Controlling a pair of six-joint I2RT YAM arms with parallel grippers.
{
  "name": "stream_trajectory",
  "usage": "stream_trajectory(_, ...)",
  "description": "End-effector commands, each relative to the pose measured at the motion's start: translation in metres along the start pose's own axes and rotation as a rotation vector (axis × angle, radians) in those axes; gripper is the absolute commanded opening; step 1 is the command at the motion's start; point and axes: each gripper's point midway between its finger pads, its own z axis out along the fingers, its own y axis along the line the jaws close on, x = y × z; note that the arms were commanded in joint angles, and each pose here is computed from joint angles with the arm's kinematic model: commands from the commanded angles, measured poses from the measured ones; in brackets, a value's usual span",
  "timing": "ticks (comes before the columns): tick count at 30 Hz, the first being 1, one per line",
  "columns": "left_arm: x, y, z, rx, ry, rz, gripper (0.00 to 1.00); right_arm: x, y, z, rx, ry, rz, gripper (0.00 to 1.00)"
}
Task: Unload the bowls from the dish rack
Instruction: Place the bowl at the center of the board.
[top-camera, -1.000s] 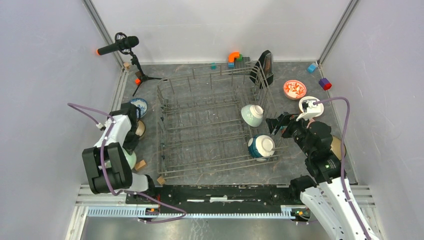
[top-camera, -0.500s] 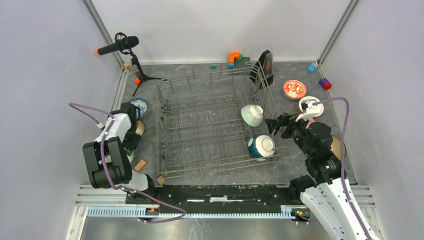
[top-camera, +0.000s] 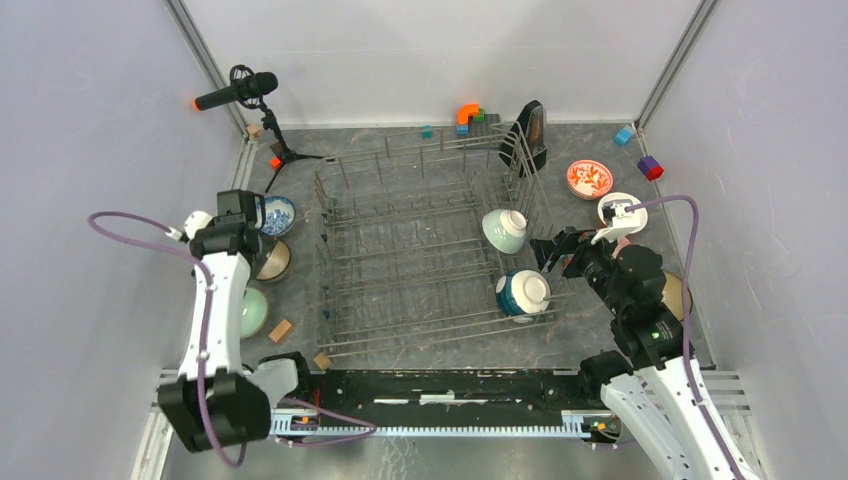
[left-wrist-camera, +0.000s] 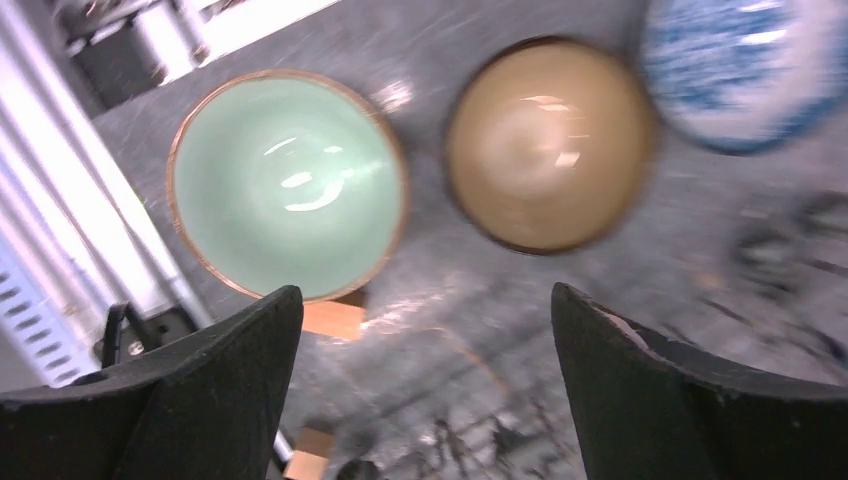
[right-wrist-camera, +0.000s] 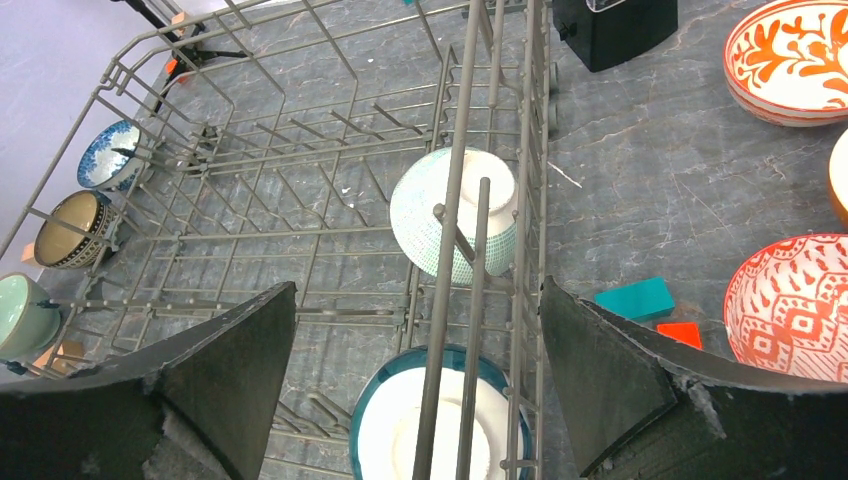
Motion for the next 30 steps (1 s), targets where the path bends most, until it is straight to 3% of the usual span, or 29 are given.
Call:
stream_trajectory(1, -0.039, -0.026, -0.077, 0.237, -0.179, 0.020, 1.00, 0.011, -0.002, -0.002, 0.006, 0.045, -0.021, 0.97)
stream_trajectory(8, -0.032, -0.072, -0.177, 0.566, -0.314, 0.142, 1.00, 0.009, -0.008, -0.004, 0.037, 0.055, -0.049, 0.98)
stream_trajectory(16, 0.040, -0.150, -0.272, 1.008, -0.342, 0.377, 1.00, -0.002, -0.019, -0.005, 0.115, 0.040, -0.072, 0.98)
stream_trajectory(20, 0.082, -0.177, -0.307, 1.161, -0.293, 0.496, 1.00, -0.008, -0.026, -0.006, 0.160, 0.041, -0.089, 0.98)
stream_trajectory(26, 0.162, -0.199, -0.349, 1.592, -0.110, 0.588, 1.00, -0.001, -0.040, -0.003, 0.224, 0.038, -0.099, 0.96)
stream_trajectory(30, 0.204, -0.220, -0.339, 1.601, 0.007, 0.628, 0.99, 0.008, -0.039, 0.003, 0.205, 0.058, -0.090, 0.96)
